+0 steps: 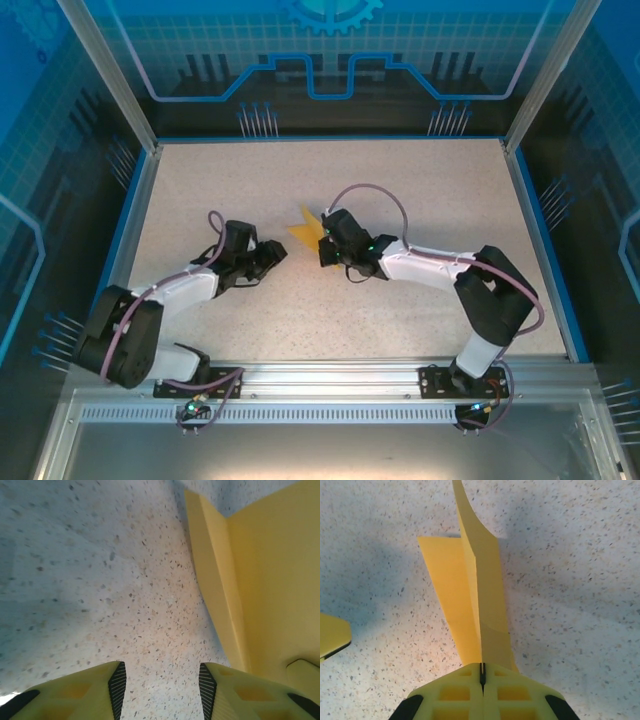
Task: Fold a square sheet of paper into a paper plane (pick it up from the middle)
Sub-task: Fold the wing for the fifth time at the center of the table.
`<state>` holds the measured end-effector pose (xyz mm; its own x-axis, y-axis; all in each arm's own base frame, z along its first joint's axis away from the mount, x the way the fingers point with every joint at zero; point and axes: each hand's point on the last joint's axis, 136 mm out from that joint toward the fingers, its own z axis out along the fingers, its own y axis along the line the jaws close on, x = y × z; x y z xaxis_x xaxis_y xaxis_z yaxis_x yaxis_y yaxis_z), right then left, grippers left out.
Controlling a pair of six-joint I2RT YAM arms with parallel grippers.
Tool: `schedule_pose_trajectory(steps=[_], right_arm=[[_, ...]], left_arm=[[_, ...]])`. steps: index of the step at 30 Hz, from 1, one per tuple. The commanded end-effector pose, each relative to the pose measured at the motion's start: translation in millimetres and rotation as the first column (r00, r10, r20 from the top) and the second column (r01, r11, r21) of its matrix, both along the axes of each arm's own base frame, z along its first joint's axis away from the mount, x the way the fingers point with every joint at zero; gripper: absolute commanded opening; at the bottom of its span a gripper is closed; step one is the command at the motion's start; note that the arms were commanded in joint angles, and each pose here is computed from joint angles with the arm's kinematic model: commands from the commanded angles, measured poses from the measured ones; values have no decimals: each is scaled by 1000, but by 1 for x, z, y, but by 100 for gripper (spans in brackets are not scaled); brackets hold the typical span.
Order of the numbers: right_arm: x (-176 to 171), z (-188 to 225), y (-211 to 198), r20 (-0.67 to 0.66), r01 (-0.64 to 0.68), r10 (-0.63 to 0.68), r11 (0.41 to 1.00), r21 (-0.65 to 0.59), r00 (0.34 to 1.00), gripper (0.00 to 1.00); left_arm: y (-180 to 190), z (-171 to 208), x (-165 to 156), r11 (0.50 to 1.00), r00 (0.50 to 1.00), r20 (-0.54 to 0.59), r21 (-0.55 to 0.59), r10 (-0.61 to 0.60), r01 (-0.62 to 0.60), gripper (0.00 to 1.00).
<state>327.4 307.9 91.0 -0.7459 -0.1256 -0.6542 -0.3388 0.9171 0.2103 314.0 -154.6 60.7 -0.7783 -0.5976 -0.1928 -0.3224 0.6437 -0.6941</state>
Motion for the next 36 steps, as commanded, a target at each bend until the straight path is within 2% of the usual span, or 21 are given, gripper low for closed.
schedule_pose_trajectory(steps=[1,7,12,17,23,28,36], right_arm=[[-7,-18,6,1,-25,25,995,-93,1000,0],[-16,-37,27,-48,-94,91,992,-78,995,0],[-21,-42,41,-106,-122,123,992,19,987,0],[-19,-51,43,-194,-106,140,979,175,971,0],[-10,-54,45,-287,-70,186,926,371,940,0],[-8,-61,48,-355,-38,218,892,451,909,0],[-3,-54,51,-380,-6,240,852,524,893,0]], left_arm=[[-17,10,17,999,999,45,-39,-30,32,43],[-17,-14,26,1000,1000,0,-16,-6,6,31],[-14,-20,30,1000,1000,3,7,8,-8,26],[-15,-18,32,1000,1000,21,12,-7,6,25],[-16,-17,33,999,999,36,23,-24,24,25],[-13,-21,34,999,999,34,49,-22,21,24],[-9,-25,40,996,998,51,87,-20,15,20]])
